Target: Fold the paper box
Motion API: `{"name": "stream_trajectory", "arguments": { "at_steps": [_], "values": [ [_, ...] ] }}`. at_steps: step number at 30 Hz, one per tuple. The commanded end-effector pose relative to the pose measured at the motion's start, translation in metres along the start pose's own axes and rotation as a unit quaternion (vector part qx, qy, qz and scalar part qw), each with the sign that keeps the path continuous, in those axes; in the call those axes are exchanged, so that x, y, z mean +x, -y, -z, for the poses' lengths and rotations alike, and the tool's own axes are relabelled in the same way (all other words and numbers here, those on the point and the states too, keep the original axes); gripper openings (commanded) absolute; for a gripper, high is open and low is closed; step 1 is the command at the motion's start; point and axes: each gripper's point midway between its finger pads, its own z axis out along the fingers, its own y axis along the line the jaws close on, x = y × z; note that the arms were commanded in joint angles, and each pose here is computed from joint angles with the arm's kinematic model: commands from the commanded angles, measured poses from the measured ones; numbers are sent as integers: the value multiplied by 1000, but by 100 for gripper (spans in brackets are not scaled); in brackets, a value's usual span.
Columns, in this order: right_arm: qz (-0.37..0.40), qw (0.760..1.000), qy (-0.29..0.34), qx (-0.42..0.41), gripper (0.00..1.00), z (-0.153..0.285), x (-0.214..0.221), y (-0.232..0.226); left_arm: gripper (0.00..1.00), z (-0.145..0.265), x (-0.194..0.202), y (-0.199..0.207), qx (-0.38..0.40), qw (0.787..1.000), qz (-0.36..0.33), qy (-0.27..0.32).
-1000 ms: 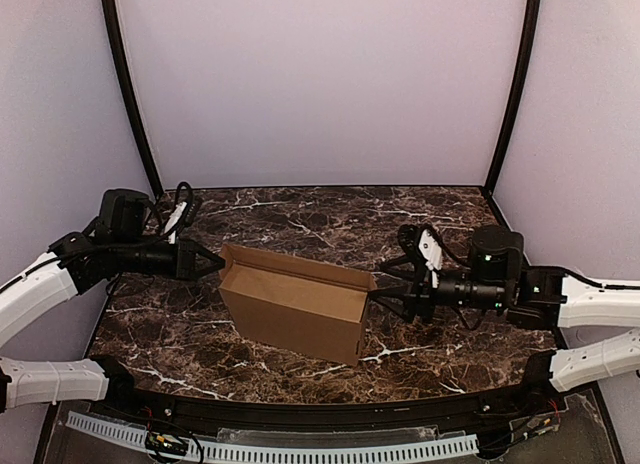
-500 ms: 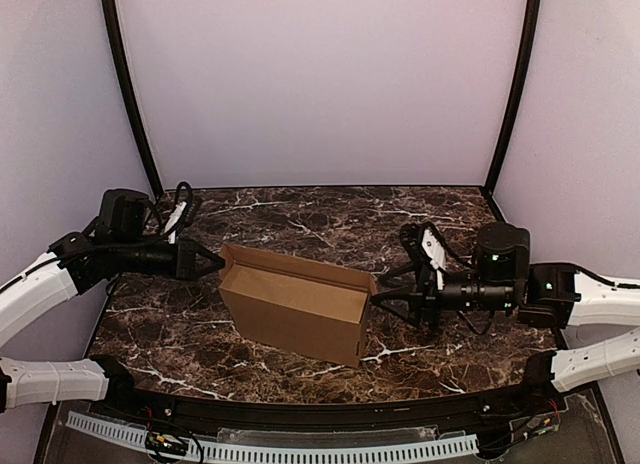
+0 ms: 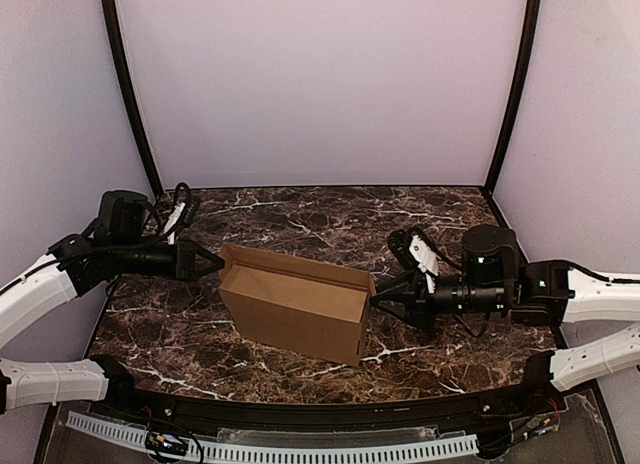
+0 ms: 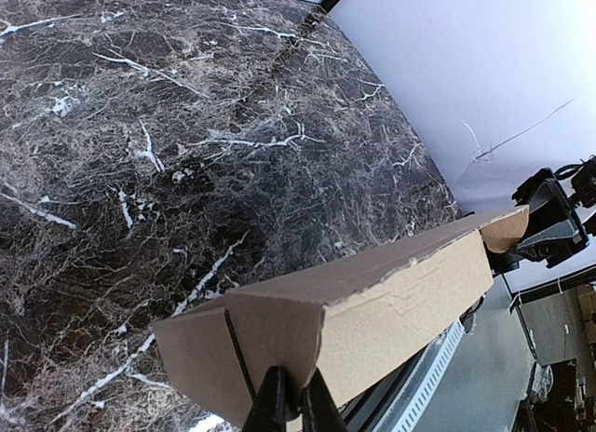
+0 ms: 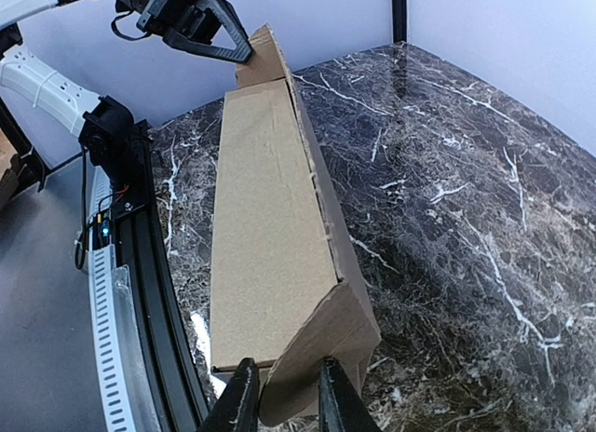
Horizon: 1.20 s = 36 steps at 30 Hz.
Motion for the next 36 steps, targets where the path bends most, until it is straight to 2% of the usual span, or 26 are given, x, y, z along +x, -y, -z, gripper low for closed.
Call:
{"name": "stream_trajectory", "arguments": {
  "at_steps": [1,12,36],
  "values": [
    [4,1000,6,-4,19,-1,-13,-5,4,1,6,3,10,1000,6,0],
    [-2,999,12,-35,8,-15,-21,-18,4,0,11,3,14,1000,9,0],
    [-87,995,53,4,8,-37,-54,-4,4,-6,23,12,31,999,9,-9]
  ]
}}
